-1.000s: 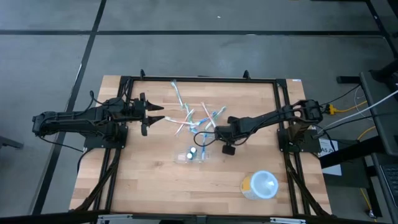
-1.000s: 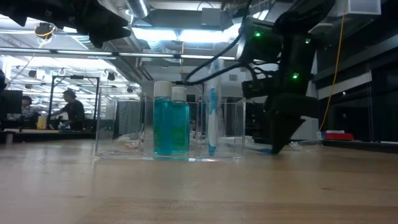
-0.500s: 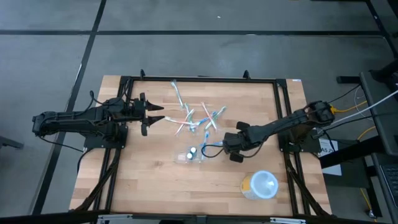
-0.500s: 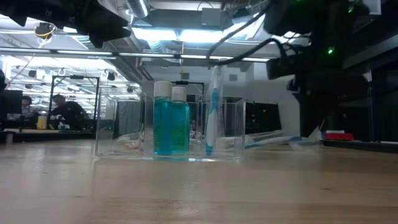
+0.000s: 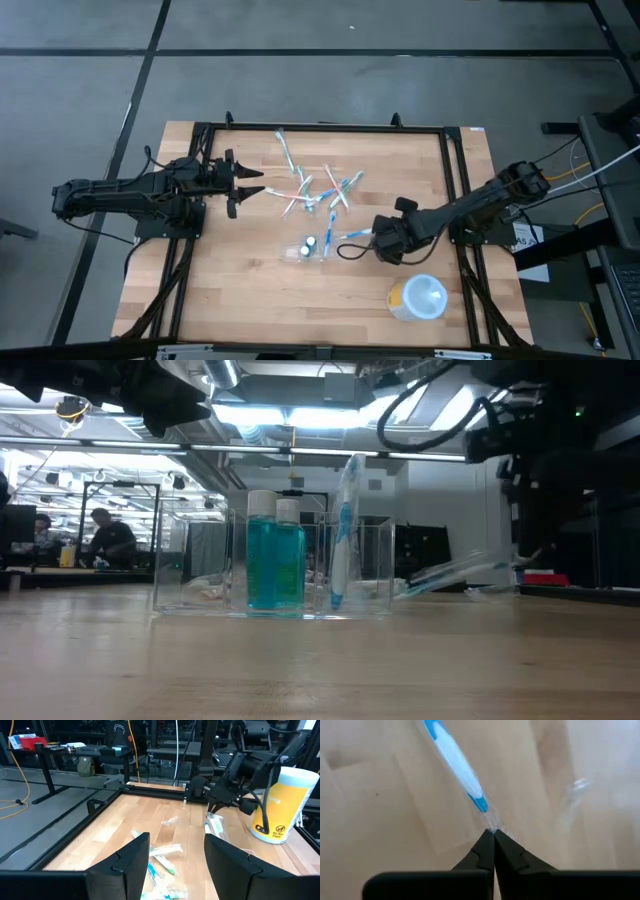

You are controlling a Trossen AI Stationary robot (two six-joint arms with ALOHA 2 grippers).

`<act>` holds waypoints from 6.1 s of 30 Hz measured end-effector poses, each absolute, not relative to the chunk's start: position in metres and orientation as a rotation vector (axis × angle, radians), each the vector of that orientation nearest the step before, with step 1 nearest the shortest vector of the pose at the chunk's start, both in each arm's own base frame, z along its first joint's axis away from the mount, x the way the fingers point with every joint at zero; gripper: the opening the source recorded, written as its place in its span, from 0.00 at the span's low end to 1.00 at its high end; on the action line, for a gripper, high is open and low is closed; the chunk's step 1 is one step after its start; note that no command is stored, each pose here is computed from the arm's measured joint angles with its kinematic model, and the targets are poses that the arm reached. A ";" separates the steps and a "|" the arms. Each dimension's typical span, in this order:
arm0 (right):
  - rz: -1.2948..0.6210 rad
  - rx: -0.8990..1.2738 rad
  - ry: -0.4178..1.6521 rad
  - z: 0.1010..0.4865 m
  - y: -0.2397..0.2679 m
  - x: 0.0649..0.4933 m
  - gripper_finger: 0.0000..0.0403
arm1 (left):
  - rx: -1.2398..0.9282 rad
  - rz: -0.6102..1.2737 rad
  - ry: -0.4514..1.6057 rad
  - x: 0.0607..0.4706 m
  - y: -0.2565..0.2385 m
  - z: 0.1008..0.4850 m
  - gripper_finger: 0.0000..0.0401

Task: Pick & Place toothbrushing station
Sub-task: Put the blue toothbrush into the transparent organizer

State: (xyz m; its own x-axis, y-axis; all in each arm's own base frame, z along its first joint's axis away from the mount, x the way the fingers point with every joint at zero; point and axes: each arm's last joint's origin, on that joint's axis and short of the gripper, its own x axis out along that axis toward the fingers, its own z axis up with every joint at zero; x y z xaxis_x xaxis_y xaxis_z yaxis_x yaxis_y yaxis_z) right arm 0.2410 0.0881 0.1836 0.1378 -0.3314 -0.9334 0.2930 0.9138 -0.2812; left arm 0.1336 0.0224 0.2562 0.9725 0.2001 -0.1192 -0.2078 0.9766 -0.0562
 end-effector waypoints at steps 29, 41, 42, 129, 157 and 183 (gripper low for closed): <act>-0.357 0.151 1.173 0.214 0.076 0.237 0.37 | -0.075 0.201 0.113 0.134 0.022 0.256 0.46; -0.219 0.285 1.151 0.185 0.045 0.246 0.38 | -0.074 0.202 0.113 0.134 0.022 0.256 0.46; -0.178 0.311 1.120 0.184 0.045 0.249 0.38 | -0.074 0.202 0.113 0.134 0.022 0.256 0.46; -0.247 0.187 1.264 0.123 0.039 0.278 0.04 | -0.086 0.174 0.125 0.134 0.022 0.255 0.46; -0.343 0.099 1.083 0.168 0.066 0.254 0.03 | -0.093 0.170 0.125 0.134 0.021 0.255 0.46; 0.061 0.171 -0.143 0.214 0.083 0.215 0.03 | -0.004 0.536 0.278 0.127 0.031 0.241 0.46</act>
State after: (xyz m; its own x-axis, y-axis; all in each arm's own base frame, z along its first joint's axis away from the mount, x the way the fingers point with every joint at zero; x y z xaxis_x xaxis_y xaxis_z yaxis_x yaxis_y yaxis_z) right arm 0.2147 0.0827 0.2137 0.9880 0.0484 0.1466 -0.0727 0.9836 0.1650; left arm 0.1272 0.0311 0.2410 0.8229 0.5039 -0.2625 -0.5049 0.8604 0.0687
